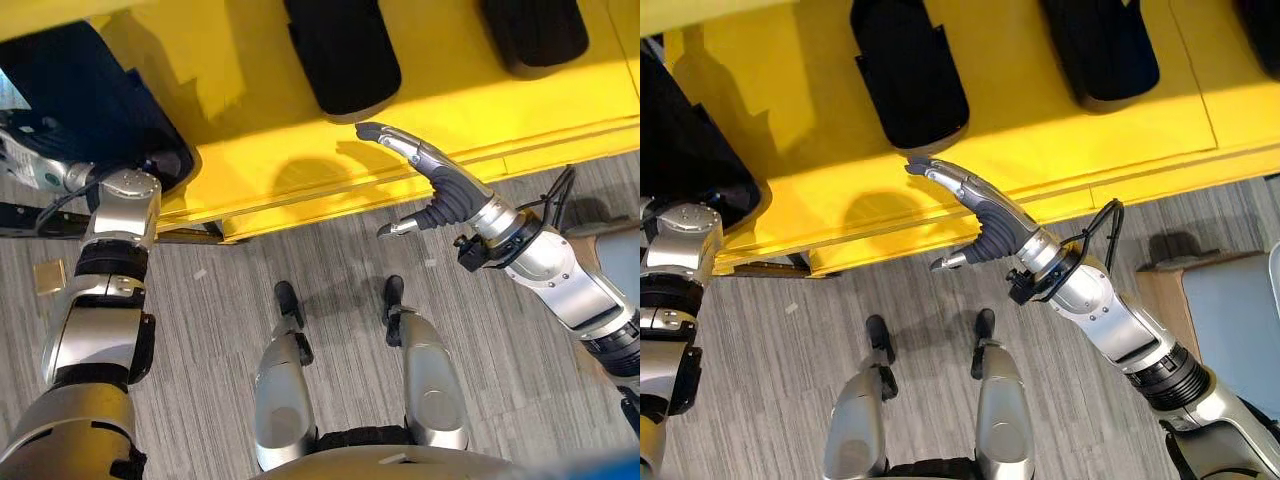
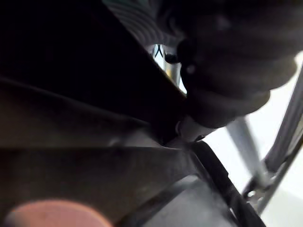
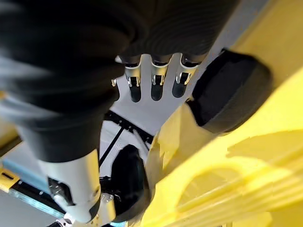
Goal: Move parts from the plastic box to the shelf.
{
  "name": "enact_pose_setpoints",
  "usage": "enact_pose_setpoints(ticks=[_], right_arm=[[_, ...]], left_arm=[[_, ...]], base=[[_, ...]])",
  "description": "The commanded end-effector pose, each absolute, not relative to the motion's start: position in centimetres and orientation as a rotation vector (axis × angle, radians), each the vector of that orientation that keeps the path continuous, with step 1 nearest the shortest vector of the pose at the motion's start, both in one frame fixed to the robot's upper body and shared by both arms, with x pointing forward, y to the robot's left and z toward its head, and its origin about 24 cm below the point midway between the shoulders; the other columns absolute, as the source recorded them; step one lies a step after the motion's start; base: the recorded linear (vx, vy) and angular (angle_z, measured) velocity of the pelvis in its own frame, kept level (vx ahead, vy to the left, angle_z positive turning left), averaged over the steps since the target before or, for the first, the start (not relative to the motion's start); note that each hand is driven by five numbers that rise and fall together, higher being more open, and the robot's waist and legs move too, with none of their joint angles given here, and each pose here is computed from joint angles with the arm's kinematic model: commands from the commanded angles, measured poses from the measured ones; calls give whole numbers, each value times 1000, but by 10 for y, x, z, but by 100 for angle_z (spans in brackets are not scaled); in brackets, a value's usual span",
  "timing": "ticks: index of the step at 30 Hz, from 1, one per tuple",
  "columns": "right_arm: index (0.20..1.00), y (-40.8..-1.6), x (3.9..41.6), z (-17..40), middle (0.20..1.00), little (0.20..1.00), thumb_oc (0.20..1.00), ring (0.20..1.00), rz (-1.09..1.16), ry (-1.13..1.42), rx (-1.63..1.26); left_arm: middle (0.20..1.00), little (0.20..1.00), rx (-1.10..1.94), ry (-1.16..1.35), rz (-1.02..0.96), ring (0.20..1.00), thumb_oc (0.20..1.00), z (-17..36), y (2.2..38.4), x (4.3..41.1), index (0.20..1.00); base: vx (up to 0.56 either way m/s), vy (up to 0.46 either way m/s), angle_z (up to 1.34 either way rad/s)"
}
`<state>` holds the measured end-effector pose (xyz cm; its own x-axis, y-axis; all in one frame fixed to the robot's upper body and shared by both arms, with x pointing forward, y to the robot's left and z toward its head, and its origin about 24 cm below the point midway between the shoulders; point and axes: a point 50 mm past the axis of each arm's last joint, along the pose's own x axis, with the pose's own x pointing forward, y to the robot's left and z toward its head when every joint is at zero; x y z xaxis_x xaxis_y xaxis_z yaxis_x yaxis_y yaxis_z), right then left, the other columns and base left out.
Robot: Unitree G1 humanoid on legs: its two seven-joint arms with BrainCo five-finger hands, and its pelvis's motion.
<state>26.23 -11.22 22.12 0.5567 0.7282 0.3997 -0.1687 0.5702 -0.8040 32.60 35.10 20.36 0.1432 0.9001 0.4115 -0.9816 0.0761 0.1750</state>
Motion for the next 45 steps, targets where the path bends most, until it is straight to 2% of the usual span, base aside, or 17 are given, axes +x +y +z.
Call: enact_pose_setpoints(ticks=[1,15,22,30,45], right_arm=[[1000,-112,256,229,1000,1000,1000,1000,563,-878,-747],[1000,-130,262,245,1000,1000,1000,1000,506,-871,-805],[1000,-133,263,253,1000,1000,1000,1000,492,-878,-830],[1000,-140,263,259,1000,1000,1000,1000,465,-881,-845],[1000,-145,260,258,1000,1000,1000,1000,447,-882,-843]], left_arm=[[200,200,563,-433,1475,200,200,258,362,316,200],[200,200,822,-527,1399,200,200,305,347,328,200],[200,200,820,-509,1412,200,200,325,342,332,200],[200,200,869,-442,1489,200,200,337,354,325,200],[200,200,803,-322,1563,200,200,327,374,315,200]], base=[[61,49,0],[17,82,-8],[-12,75,-4],[-12,44,-4],[2,7,0]])
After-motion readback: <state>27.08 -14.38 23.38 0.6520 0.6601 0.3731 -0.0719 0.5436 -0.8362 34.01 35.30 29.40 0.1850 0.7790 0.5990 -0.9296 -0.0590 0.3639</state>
